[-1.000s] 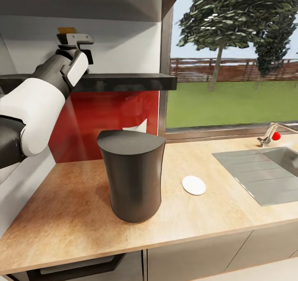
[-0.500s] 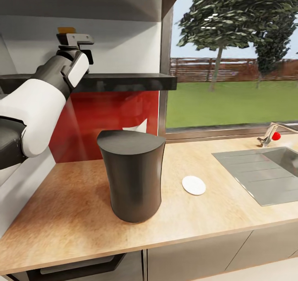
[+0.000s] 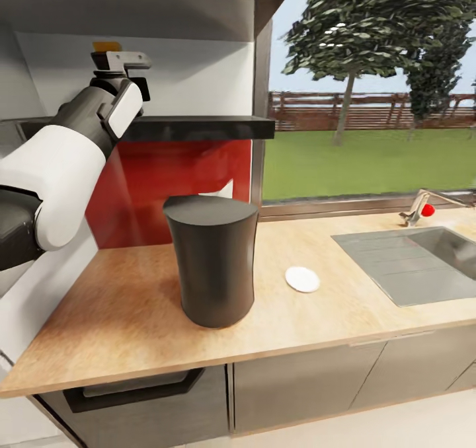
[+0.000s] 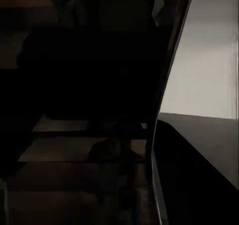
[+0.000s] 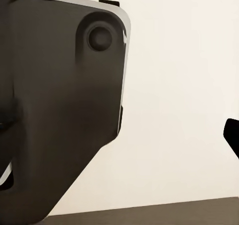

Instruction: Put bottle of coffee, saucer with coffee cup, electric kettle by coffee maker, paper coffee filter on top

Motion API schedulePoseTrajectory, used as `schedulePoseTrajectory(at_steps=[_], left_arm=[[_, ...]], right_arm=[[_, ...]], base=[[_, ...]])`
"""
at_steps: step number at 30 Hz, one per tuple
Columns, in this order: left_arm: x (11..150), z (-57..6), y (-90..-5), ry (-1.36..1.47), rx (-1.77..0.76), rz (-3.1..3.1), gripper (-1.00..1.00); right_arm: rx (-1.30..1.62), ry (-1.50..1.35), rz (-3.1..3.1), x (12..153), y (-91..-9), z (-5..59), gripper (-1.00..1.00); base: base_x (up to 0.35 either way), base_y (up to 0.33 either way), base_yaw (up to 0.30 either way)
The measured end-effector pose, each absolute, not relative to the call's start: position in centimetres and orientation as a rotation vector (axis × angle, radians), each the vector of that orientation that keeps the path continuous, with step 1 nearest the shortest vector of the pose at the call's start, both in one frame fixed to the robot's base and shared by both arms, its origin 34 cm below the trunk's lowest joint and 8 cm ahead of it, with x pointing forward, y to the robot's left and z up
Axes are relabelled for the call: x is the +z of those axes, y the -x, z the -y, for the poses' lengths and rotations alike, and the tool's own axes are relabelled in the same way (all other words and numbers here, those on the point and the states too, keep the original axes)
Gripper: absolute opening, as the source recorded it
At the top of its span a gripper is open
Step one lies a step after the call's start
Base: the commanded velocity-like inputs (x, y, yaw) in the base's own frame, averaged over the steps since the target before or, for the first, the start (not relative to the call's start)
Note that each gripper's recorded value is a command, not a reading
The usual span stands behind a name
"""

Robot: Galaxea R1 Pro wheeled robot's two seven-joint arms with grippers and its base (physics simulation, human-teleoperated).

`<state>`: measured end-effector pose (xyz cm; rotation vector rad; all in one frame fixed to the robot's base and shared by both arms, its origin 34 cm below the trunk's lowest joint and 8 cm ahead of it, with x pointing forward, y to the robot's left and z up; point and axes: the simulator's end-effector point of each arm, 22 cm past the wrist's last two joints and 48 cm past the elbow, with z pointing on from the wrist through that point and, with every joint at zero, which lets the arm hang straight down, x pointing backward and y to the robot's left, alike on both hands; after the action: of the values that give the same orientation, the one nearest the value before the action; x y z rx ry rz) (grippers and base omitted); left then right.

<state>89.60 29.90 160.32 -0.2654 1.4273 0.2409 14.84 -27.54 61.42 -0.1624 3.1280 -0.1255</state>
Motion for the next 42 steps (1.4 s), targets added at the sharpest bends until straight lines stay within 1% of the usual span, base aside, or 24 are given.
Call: schedulePoseTrajectory(at_steps=[11, 20, 27, 29, 31, 37, 42], left_arm=[[160.3, -29.7, -89.6, 0.264, 0.238, -1.429, -1.0], [160.4, -29.1, -89.6, 0.256, 0.224, -1.43, -1.0], [163.5, -24.5, -88.7, 0.176, 0.132, -1.372, -1.0], [163.6, -22.1, -89.0, 0.091, 0.058, -1.377, -1.0], [163.4, -21.0, -89.1, 0.04, 0.029, -1.388, -1.0], [159.5, -16.7, -89.9, -0.138, -0.096, -1.467, -1.0], [156.9, -14.3, -90.0, -0.22, -0.181, -1.523, -1.0]], right_arm=[[-0.124, 0.148, -3.1, 61.4, -15.6, 27.5, 1.0], [-0.124, 0.145, -3.099, 61.4, -15.6, 27.5, 1.0], [-0.122, 0.145, -3.099, 61.4, -15.6, 27.5, 1.0], [-0.123, 0.145, -3.099, 61.4, -15.6, 27.5, 1.0], [-0.123, 0.145, -3.099, 61.4, -15.6, 27.5, 1.0], [-0.122, 0.145, -3.099, 61.4, -15.6, 27.5, 1.0], [-0.12, 0.145, -3.1, 61.4, -15.6, 27.4, 1.0]], base=[[-0.281, -0.154, -0.016], [-0.034, -0.021, -0.267], [0.0, 0.0, -0.3], [0.0, 0.0, -0.3], [0.0, 0.0, -0.3], [0.0, 0.0, -0.3], [0.0, 0.0, -0.3]])
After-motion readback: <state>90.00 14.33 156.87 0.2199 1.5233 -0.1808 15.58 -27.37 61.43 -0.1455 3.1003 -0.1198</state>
